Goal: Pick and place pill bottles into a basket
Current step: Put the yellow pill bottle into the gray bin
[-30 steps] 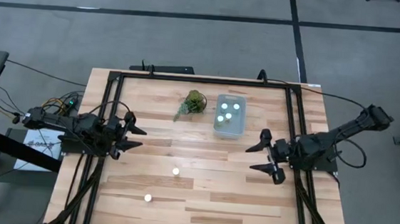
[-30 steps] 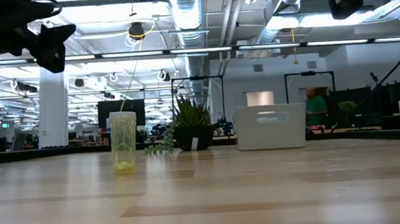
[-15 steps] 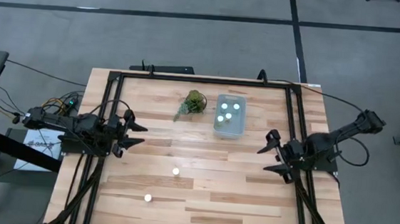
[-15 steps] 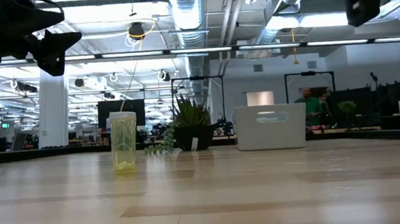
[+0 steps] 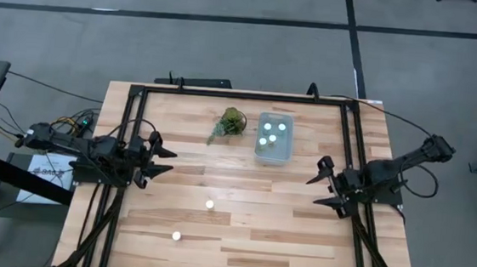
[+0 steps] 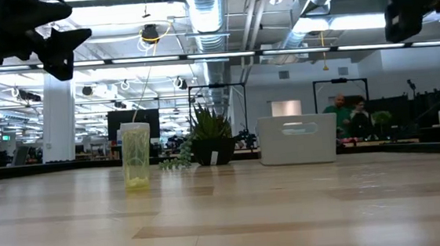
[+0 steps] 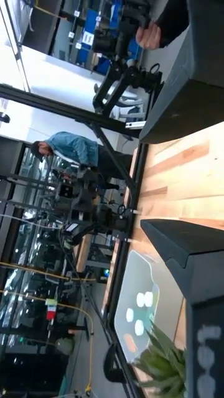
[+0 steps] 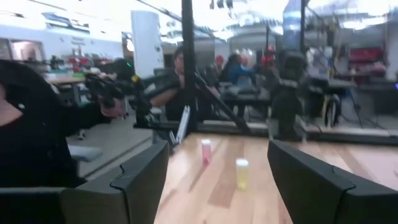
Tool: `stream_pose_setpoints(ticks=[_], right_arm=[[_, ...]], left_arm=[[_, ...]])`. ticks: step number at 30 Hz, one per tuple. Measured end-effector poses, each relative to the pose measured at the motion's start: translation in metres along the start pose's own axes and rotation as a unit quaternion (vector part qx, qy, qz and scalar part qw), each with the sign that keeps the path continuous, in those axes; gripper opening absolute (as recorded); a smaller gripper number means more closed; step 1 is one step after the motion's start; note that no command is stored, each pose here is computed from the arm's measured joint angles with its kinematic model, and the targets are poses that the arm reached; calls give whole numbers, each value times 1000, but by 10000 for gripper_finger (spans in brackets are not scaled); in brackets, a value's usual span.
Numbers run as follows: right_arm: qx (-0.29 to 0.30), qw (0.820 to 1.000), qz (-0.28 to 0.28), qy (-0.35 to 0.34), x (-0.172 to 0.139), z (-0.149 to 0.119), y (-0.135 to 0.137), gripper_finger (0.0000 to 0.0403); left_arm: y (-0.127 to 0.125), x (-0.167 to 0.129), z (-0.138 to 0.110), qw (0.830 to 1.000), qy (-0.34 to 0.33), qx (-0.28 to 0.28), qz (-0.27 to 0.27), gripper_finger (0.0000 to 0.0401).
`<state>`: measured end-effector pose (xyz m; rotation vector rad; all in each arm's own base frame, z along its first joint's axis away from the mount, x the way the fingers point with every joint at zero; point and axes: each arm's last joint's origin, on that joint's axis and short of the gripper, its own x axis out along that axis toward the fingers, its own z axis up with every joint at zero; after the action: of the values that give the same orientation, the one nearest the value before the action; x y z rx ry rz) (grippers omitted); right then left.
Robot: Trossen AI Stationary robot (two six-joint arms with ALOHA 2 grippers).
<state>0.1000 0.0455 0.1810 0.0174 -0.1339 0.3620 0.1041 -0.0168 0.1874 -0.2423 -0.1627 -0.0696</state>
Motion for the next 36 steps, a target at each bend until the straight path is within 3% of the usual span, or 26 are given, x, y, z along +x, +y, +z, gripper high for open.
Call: stream_pose_setpoints(ticks=[7,13,17,23,30,36], right_arm=[[29,997,-45,59,0,-12,-9,270],[40,992,-51,105,-2,-21,-13,270],[43,988,-53,137,-4,-27,-13,270],[65,984,-57,157,-5,-31,-13,270],[65,984,-58,157,-5,-31,-13,270],[65,984,-58,157,-5,-31,-13,270]], left_arm=[[-12,22,2,997,64,17,42,199],[-31,49,23,995,89,42,29,199],[-41,63,23,988,151,26,28,199],[-53,84,15,962,264,-19,58,199],[-70,116,0,936,346,-52,35,199],[-77,137,-17,889,450,-50,61,199]])
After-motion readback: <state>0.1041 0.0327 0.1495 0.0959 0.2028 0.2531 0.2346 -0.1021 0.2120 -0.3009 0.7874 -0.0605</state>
